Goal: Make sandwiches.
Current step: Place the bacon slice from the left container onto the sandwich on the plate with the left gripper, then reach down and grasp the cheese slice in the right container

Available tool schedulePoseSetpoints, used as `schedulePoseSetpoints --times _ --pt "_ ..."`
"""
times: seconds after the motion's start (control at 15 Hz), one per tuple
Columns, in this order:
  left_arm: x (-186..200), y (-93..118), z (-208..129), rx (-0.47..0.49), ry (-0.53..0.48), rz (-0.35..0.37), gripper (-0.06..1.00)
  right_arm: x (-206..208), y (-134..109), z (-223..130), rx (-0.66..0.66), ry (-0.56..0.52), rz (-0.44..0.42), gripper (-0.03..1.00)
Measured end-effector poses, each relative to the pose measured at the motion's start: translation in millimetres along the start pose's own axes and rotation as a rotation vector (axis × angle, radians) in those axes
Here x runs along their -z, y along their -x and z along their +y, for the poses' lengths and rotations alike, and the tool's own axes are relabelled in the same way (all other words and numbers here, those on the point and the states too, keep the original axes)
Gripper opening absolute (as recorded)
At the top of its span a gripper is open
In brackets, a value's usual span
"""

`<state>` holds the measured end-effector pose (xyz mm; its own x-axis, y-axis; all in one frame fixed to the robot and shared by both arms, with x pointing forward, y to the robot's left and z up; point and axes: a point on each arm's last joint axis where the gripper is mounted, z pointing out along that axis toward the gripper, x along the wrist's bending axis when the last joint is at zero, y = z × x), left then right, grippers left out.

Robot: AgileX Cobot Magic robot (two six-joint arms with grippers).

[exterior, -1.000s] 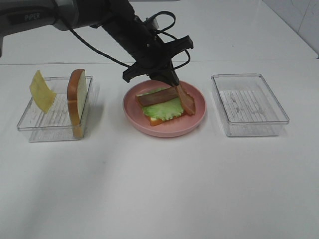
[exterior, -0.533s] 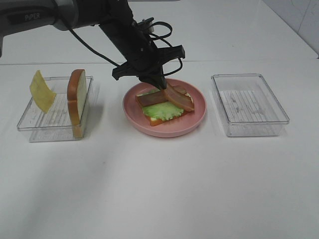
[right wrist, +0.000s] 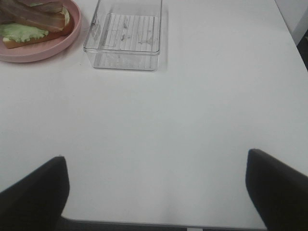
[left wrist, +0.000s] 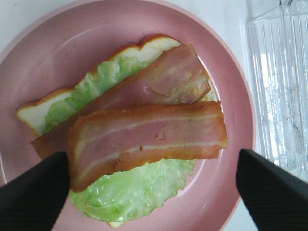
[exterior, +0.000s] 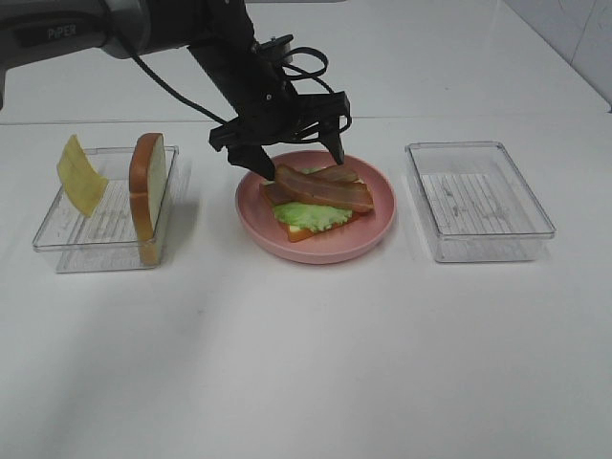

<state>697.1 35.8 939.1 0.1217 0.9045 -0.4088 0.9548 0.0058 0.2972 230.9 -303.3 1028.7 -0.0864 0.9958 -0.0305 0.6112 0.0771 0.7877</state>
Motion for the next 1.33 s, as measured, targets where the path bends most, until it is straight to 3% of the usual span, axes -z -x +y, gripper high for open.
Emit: schedulePoseSetpoints --times 0.07,0.13,0.53,0.8,1.07,1.33 --pt "0 -1 0 -0.012 -0.006 0.017 0.95 0 0 0 0.000 0.000 0.000 0.96" --pt "2 -1 0 -0.022 -0.013 0.031 0.96 0 0 0 0.000 0.000 0.000 0.96" --pt "51 14 18 -0.113 -0.012 0.123 0.97 0 0 0 0.000 0.000 0.000 0.96" --pt "86 24 33 -0.166 0.099 0.151 0.97 0 0 0 0.000 0.000 0.000 0.96" --pt "152 37 37 -0.233 0.219 0.155 0.97 0 0 0 0.000 0.000 0.000 0.96" --pt "235 26 41 -0.213 0.366 0.155 0.97 0 0 0 0.000 0.000 0.000 0.96"
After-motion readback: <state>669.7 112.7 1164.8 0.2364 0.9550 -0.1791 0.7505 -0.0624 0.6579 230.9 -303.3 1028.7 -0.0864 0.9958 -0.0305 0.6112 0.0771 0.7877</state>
